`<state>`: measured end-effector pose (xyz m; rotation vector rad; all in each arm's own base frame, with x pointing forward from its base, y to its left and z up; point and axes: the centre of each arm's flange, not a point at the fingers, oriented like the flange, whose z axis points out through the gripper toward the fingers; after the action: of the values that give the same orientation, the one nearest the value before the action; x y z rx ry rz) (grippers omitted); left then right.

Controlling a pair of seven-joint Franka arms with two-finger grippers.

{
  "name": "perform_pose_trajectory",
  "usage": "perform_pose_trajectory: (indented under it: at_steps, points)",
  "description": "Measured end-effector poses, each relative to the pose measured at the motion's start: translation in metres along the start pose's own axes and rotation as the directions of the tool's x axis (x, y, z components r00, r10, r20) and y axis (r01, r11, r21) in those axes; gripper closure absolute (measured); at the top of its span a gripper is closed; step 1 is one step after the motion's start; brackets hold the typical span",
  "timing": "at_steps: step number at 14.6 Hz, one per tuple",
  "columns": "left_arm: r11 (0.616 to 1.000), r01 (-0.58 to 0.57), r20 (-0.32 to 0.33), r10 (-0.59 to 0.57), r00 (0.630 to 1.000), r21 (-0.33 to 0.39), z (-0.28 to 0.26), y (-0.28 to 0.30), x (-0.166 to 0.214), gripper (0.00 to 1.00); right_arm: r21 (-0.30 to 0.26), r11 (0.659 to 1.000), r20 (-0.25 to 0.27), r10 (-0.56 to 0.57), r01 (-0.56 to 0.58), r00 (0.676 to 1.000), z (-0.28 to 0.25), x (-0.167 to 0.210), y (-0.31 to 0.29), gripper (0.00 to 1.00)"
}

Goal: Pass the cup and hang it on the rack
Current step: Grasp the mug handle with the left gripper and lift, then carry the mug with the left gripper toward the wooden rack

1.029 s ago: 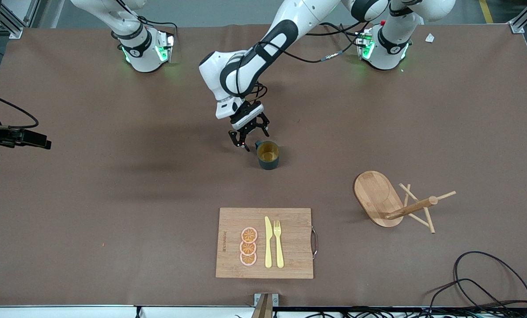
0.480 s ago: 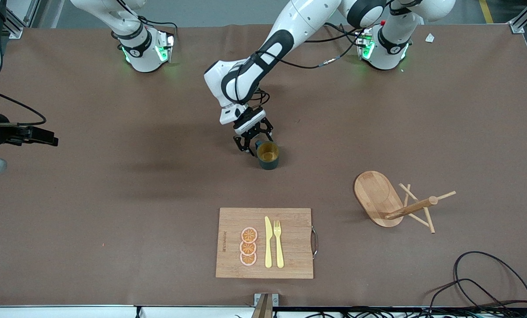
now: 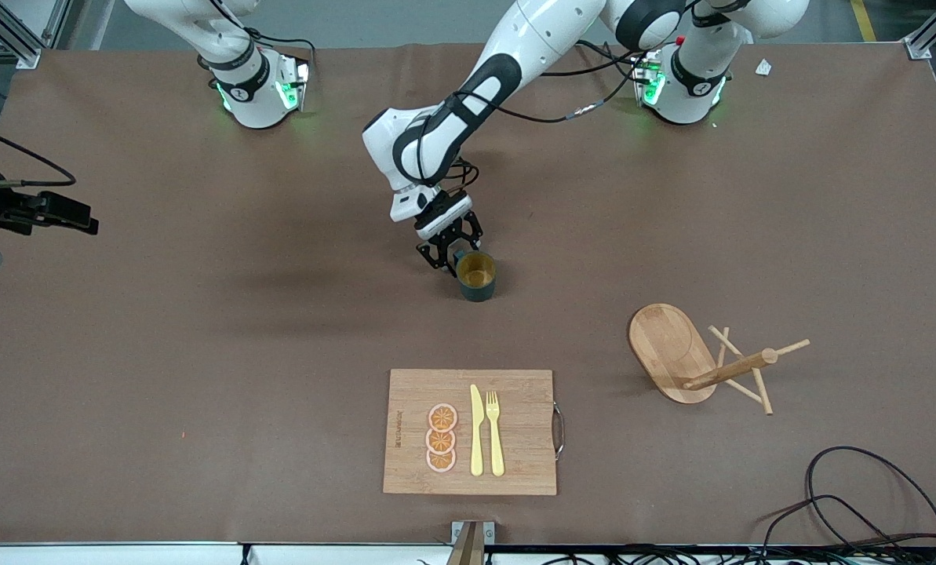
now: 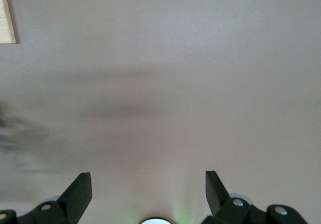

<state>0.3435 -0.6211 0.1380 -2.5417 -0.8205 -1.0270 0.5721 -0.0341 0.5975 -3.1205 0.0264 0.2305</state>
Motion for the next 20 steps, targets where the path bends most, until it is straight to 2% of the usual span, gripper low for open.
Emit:
perform_pose_trajectory:
  at_steps: [4,5,9,12,16,20]
  points:
    - [1.0,0.0,0.0,0.0,1.0,-0.001,0.0,0.0,0.0,0.76,0.003,1.0,-0.026,0.012,-0.012,1.0,-0.014,-0.014,0.007,0.0]
    - [1.0,0.0,0.0,0.0,1.0,-0.001,-0.001,0.0,0.0,0.79,0.004,1.0,-0.033,0.015,-0.015,0.999,-0.019,-0.018,0.009,0.0]
    - [1.0,0.01,0.002,-0.01,1.0,-0.007,-0.003,0.004,0.004,0.79,0.009,1.0,-0.049,0.028,-0.027,0.998,-0.03,-0.034,0.016,0.0]
    - [0.998,0.054,0.024,-0.053,0.998,-0.014,-0.01,0.015,0.032,0.79,0.013,1.0,-0.055,0.027,-0.027,0.998,-0.035,-0.051,0.016,0.0]
    - [0.992,0.13,0.175,-0.128,0.976,-0.001,-0.029,0.031,0.114,0.79,0.015,1.0,-0.067,0.025,-0.025,0.997,-0.043,-0.063,0.015,0.0]
    - [0.978,0.206,0.352,-0.199,0.915,0.017,-0.052,0.034,0.205,0.79,0.015,1.0,-0.077,0.024,-0.023,0.997,-0.048,-0.068,0.015,0.0]
